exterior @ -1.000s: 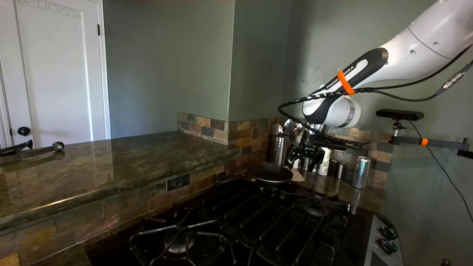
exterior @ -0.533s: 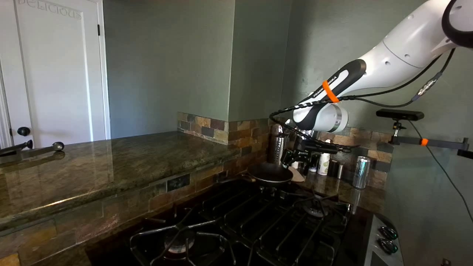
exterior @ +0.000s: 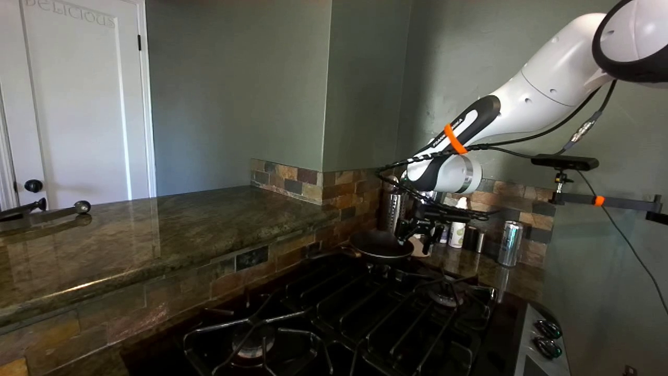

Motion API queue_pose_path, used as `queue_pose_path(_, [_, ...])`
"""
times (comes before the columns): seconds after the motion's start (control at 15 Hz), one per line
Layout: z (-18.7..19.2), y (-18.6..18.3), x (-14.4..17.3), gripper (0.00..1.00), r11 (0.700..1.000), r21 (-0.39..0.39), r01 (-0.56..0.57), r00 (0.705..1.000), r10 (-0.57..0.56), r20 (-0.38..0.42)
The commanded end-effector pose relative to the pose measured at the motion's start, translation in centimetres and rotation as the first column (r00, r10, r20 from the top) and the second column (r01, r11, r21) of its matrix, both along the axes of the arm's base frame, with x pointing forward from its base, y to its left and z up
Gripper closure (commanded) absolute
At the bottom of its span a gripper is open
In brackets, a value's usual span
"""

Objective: Move the black pan forwards.

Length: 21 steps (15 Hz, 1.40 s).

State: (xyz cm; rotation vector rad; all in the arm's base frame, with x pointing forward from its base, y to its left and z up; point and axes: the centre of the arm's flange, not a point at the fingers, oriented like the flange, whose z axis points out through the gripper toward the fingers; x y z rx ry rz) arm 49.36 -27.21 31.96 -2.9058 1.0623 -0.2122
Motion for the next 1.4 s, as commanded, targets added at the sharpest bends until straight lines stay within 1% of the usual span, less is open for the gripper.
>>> queue_pose_path(0.0, [-0.7,-0.5,1.1,0.49,1.000,0.000,0.030,1.000,-0.030,0.008])
queue_pose_path(0.07, [-0.8,-0.5,1.1,0.56,0.999,0.000,0.033,0.999,-0.033,0.009])
queue_pose_path(0.27, [-1.0,-0.8,1.2,0.81,0.999,0.003,0.045,0.999,-0.045,0.007])
queue_pose_path(0.4, [-1.1,-0.8,1.3,0.94,0.999,0.005,0.053,0.999,-0.053,0.006])
queue_pose_path(0.47, [-1.0,-0.9,1.4,0.98,0.998,0.008,0.062,0.998,-0.062,0.009])
queue_pose_path(0.53, [-1.0,-1.0,1.5,0.95,0.998,0.007,0.068,0.998,-0.068,0.010])
queue_pose_path(0.6, [-1.0,-1.1,1.6,0.97,0.997,0.009,0.076,0.997,-0.076,0.009])
queue_pose_path(0.67, [-0.9,-1.2,1.6,0.96,0.997,0.008,0.081,0.997,-0.082,0.011])
queue_pose_path(0.73, [-0.9,-1.2,1.7,0.97,0.996,0.010,0.089,0.996,-0.089,0.012])
queue_pose_path(0.93, [-0.8,-1.1,1.5,0.97,0.995,0.014,0.103,0.995,-0.103,0.011])
queue_pose_path(1.33, [-0.2,0.8,-0.7,0.96,0.994,0.030,0.102,0.995,-0.102,0.003])
